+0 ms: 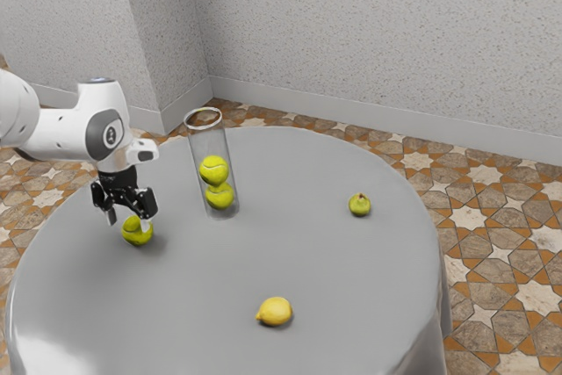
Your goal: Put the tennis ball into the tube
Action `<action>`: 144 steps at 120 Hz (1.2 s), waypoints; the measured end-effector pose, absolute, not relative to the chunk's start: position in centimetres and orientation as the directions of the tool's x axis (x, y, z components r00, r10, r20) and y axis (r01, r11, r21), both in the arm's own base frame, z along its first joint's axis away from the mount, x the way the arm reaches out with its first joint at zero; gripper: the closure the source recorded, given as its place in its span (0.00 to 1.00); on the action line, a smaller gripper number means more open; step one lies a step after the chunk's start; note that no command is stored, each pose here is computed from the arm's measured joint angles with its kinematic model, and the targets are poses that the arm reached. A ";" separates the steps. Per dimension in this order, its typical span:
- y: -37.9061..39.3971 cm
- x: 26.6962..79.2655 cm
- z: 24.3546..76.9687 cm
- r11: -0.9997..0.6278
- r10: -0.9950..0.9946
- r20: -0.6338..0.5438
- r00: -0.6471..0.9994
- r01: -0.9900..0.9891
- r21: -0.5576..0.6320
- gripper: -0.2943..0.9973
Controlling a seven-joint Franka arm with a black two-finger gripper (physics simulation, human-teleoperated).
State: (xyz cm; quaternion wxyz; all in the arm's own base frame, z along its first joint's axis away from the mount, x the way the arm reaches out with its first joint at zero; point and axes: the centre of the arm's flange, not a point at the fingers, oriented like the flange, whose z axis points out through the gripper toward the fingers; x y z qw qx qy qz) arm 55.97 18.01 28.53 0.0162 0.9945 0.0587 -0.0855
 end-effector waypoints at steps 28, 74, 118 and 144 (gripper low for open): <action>17.9 56.7 27.5 -0.998 0.038 -0.172 0.984 0.046 0.043 0.23; 17.6 56.6 25.0 -0.995 -0.015 -0.182 0.983 0.003 0.098 0.23; 17.1 57.1 25.0 -0.993 -0.062 -0.167 0.984 -0.044 0.110 0.41; 17.1 57.1 25.0 -0.992 -0.072 -0.164 0.984 -0.054 0.113 0.43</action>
